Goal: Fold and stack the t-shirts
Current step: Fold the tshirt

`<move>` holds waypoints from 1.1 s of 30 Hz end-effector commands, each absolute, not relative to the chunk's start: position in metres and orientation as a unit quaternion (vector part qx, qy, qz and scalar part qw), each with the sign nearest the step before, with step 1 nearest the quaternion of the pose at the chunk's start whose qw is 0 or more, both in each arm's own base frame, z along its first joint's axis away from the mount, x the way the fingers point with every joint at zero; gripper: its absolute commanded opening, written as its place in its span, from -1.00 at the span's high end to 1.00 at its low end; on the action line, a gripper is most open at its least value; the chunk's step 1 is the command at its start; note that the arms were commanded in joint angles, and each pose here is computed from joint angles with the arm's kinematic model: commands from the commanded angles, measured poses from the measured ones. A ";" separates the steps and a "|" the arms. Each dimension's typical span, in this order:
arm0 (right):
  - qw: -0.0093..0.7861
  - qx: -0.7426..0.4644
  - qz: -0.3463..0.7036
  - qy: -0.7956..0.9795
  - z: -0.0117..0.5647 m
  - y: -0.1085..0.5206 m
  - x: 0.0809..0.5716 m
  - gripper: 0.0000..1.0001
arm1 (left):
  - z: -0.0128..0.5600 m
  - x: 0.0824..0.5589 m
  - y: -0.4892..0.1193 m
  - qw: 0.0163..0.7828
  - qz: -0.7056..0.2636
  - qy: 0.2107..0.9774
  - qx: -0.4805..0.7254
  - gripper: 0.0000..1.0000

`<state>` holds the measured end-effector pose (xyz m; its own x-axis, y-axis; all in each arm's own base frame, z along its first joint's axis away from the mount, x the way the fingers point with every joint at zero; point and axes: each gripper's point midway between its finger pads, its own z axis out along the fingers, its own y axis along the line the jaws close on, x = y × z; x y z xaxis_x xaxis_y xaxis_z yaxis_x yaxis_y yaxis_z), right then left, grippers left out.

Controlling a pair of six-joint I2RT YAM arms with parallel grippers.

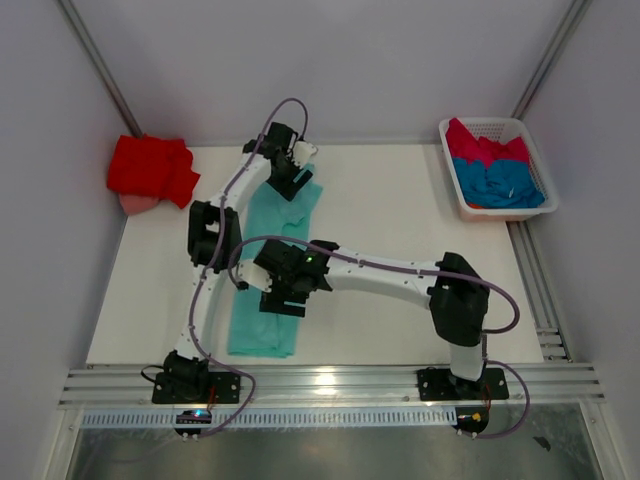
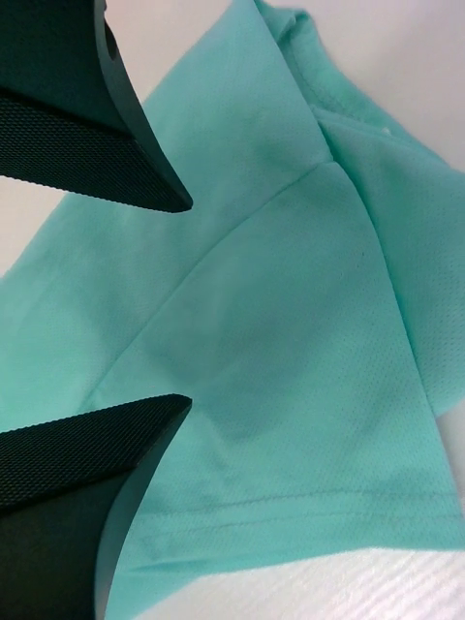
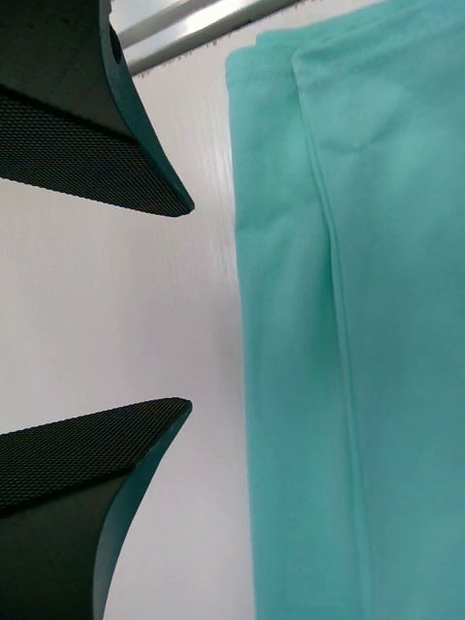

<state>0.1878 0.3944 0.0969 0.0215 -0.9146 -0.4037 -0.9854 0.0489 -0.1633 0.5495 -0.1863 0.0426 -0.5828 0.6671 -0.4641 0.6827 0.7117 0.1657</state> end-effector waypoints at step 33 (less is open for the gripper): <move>0.411 -0.461 0.153 0.771 0.162 0.392 0.419 -0.74 | 0.281 0.414 -0.013 0.482 0.079 0.863 0.131 -0.72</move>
<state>0.4275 0.3561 0.1407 -0.2564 -0.6585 -0.7075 -0.7497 0.5975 -0.2844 0.4109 -0.0131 0.2676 -0.5597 0.3335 -0.7586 0.1896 0.9427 0.2746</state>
